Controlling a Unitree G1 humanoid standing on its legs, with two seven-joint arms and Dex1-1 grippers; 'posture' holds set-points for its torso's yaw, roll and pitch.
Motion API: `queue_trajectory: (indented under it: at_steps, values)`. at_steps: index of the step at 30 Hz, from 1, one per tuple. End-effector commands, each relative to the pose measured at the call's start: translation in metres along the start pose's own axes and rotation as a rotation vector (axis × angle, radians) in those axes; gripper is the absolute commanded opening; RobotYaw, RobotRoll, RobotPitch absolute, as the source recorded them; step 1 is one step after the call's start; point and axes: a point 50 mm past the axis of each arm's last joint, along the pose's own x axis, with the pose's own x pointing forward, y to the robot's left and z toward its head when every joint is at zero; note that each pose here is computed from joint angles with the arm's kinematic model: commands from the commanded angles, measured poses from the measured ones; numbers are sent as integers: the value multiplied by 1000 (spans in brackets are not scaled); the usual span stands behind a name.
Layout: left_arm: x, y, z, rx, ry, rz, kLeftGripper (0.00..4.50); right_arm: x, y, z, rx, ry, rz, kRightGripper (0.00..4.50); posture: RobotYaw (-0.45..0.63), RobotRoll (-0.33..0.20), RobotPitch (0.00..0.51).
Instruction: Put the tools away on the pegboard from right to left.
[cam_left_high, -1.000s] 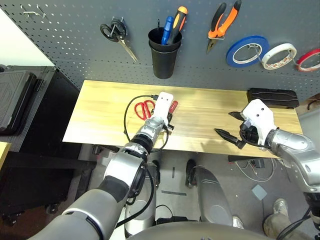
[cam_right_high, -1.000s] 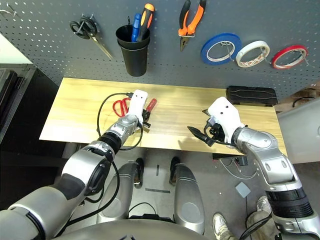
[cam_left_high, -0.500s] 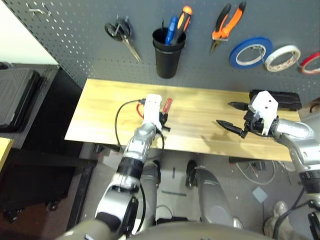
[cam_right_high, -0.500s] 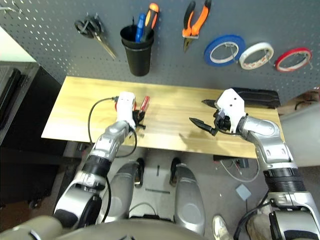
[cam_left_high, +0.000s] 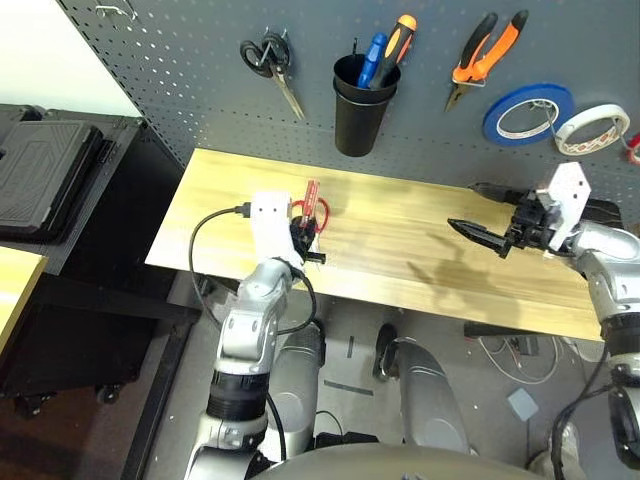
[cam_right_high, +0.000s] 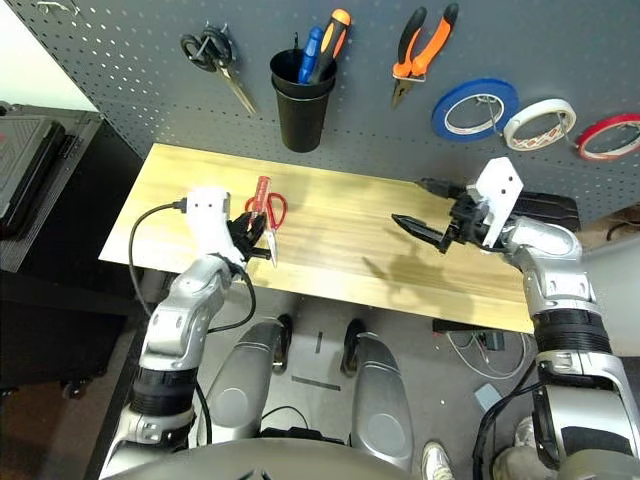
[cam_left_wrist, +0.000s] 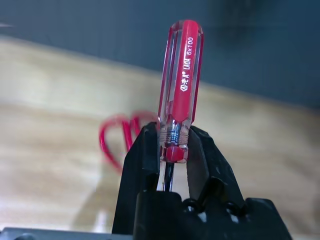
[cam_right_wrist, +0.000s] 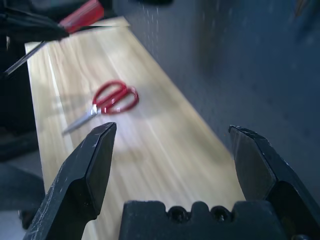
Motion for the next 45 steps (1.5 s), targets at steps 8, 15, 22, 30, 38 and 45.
queue_trajectory:
  at_steps: [8,15,22,30,38,45]
  values:
    - [-13,3,53,-46,-278,-68,814,-18,-6,21,19,-131,28,4500,301,0,229]
    - [-14,3,88,-44,-381,-98,814,-36,-18,51,5,-197,44,4500,275,0,223]
    - [-10,12,116,-25,-442,-91,814,-46,-34,78,-39,-249,-11,4500,240,0,222]
    - [-6,18,157,-24,-540,-103,814,-56,-41,103,-60,-262,-15,4500,210,0,223]
    - [4,7,195,-76,-632,-163,814,-53,-36,106,-52,-241,6,4500,189,0,230]
    - [34,-15,215,-189,-698,-209,814,-43,-31,103,-38,-250,18,4500,176,0,232]
